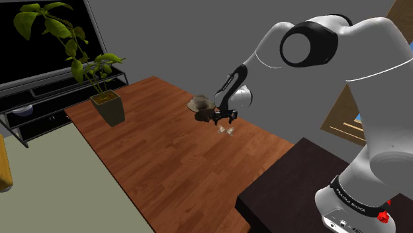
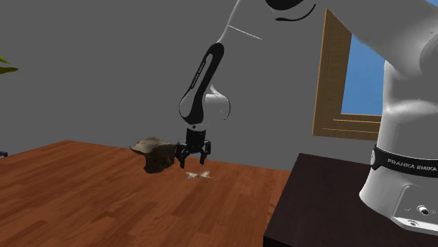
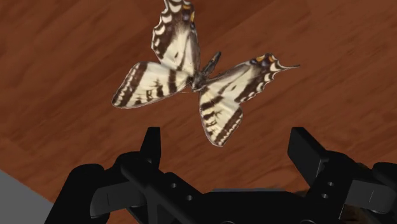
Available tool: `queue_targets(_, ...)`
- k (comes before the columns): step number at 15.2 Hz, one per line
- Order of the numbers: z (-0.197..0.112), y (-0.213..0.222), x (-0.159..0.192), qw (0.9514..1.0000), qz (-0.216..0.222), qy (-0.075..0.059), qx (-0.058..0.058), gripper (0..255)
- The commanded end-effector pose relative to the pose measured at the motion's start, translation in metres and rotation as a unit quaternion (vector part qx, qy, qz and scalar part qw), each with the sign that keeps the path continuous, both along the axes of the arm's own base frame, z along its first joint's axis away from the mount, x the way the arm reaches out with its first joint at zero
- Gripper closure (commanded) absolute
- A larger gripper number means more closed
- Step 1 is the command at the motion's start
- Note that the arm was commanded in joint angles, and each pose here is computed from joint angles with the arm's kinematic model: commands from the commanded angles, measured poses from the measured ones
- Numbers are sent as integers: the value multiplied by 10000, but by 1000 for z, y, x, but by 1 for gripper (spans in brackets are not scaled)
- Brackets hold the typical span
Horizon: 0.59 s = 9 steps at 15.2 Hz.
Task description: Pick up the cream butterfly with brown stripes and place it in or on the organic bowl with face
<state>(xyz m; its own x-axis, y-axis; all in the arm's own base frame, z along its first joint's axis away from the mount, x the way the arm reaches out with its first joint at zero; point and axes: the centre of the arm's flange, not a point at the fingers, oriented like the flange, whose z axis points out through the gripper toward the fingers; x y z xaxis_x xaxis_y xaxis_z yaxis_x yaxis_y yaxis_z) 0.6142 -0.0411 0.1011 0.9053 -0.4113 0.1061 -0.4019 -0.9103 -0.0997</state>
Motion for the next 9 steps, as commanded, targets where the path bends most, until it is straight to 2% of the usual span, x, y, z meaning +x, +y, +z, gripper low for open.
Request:
queue_targets(1,-11,1,1,10000,2,-8,2,0)
queue_targets(4,-30,2,3,10000,2,-8,2,0)
queue_targets(9,-30,2,3,10000,2,-8,2,0)
